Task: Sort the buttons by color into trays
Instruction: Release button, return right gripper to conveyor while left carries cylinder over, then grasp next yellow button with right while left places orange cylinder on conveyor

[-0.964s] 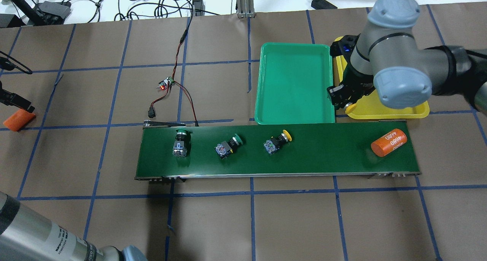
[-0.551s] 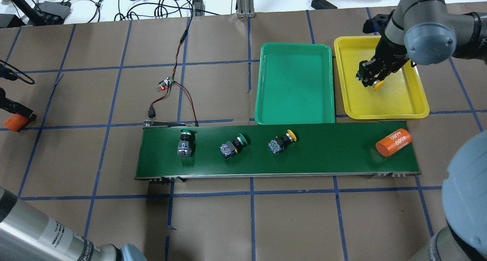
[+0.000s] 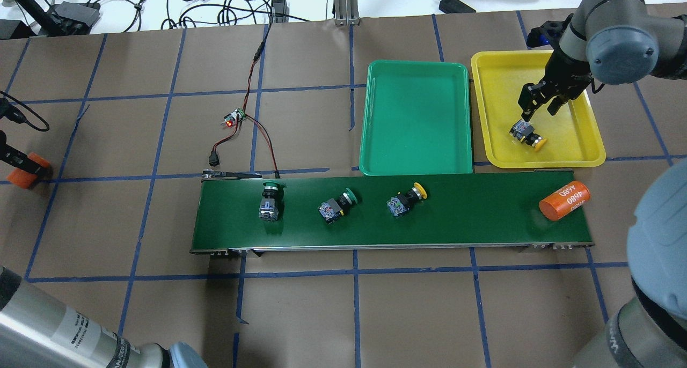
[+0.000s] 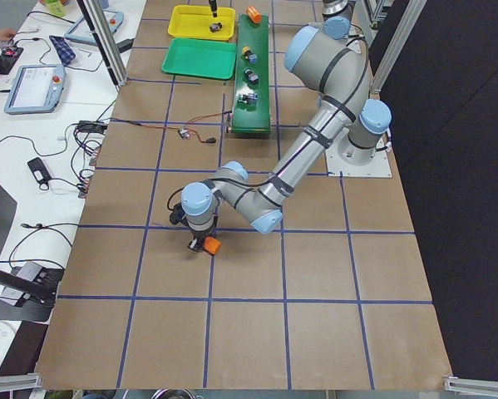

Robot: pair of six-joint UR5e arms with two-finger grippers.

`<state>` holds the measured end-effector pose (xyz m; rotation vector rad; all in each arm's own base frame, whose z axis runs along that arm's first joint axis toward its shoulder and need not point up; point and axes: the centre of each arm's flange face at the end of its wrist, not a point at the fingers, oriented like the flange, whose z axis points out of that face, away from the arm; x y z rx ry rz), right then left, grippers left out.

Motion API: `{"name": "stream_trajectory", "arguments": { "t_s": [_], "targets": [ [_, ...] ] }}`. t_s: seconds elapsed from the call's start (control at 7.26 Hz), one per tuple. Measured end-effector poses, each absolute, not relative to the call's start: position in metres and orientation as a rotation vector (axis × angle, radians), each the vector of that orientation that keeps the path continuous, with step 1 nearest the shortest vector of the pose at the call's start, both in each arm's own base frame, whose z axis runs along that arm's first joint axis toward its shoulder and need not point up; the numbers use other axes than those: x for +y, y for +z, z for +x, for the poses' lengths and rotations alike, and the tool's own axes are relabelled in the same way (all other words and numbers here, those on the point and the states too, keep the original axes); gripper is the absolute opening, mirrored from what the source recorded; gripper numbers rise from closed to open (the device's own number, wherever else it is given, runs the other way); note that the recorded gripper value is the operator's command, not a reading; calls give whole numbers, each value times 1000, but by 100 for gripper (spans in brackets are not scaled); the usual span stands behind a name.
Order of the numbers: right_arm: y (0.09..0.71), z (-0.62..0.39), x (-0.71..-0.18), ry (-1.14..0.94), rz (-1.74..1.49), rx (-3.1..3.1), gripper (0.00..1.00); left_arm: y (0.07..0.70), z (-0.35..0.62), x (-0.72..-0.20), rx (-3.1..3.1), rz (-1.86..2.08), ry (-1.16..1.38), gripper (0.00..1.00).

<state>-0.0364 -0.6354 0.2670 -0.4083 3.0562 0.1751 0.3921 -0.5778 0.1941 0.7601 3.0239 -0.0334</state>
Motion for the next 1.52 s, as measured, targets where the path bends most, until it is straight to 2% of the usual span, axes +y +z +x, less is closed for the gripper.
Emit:
{"name": "stream_trajectory", "arguments": {
  "t_s": [0.28, 0.55, 0.83, 1.1, 1.38, 1.52],
  "targets": [
    [278, -10, -605, 231, -422, 3033, 69, 247, 319, -580, 3154, 659, 50, 0],
    [293, 39, -556, 248, -369, 3049, 70, 303, 167, -573, 3261, 454, 189, 0],
    [307, 107, -497, 241, -237, 3095, 70, 314, 33, -539, 3256, 260, 277, 0],
    [306, 157, -457, 247, -59, 3127, 70, 303, -66, -510, 3219, 172, 256, 0],
    [309, 163, -459, 210, 39, 3133, 70, 272, -100, -491, 3188, 379, 135, 0],
    [310, 155, -463, 204, 76, 3133, 70, 261, -103, -486, 3123, 730, 57, 0]
  ]
}}
